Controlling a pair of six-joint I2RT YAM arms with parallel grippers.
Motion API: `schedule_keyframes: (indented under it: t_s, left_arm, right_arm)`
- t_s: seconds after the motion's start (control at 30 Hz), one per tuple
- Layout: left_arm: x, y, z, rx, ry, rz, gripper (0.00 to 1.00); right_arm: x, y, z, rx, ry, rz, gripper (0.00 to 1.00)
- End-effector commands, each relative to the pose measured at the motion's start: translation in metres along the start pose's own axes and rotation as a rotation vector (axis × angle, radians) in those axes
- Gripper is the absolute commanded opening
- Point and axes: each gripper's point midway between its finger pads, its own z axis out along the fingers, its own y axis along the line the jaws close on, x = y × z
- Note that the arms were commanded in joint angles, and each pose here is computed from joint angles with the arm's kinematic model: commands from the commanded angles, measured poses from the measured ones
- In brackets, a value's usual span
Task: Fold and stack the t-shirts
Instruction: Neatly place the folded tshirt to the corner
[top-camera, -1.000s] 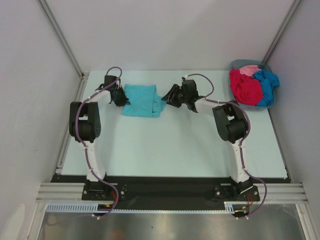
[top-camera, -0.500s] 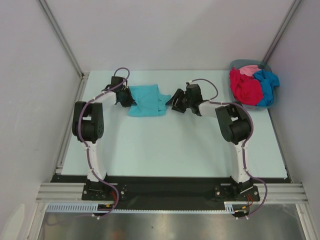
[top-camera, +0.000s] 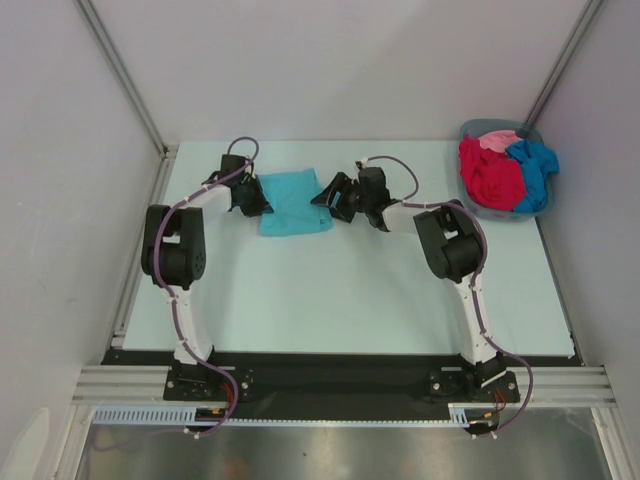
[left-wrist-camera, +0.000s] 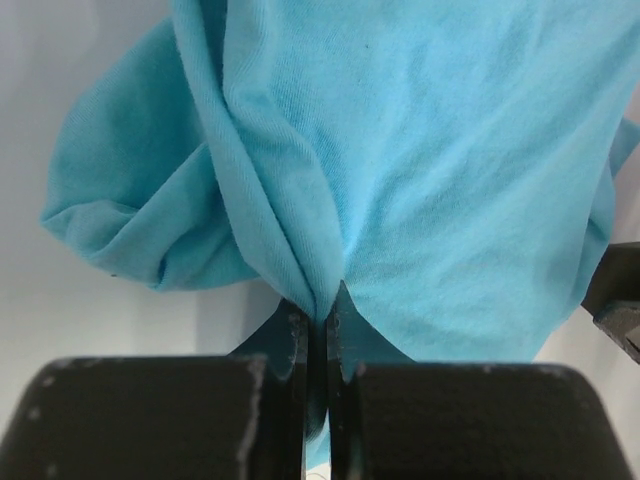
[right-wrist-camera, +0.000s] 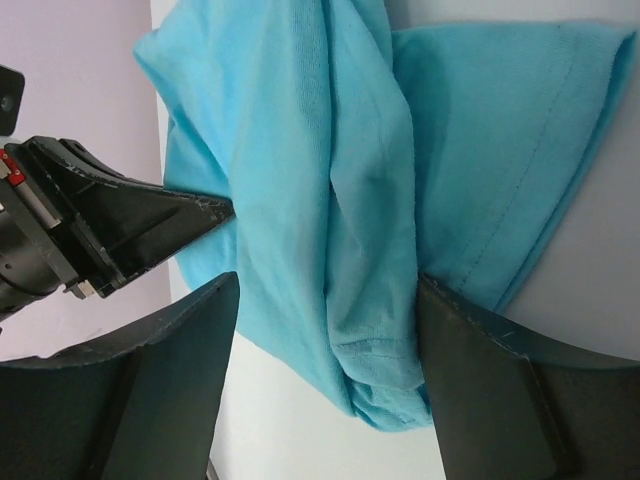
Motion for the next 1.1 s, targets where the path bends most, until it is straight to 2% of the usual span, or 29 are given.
schedule_keyframes:
  t_s: [0.0,0.27,0.6,0.87,1.07]
  left_arm:
    - [-0.012,-0.021,-0.024,0.06,-0.048,0.051,0.0]
    - [-0.011,-0.028,-0.018,0.088,-0.042,0.044,0.0]
    - [-0.009,-0.027,-0.019,0.087,-0.041,0.045,0.0]
    - [-0.01,-0.03,-0.024,0.099,-0.048,0.045,0.0]
    - [-0.012,-0.032,-0.028,0.103,-0.056,0.049,0.0]
  right_arm:
    - [-0.001,0.011,0.004,-0.03,0.003,-0.025,0.75]
    - [-0.042,0.003,-0.041,0.071,-0.067,-0.082,0.75]
    - [-0.045,-0.019,-0.057,0.151,-0.069,-0.09,0.75]
    - [-0.019,-0.043,-0.043,0.137,-0.026,-0.024,0.75]
    - [-0.004,-0.033,-0.016,0.081,0.003,-0.02,0.76]
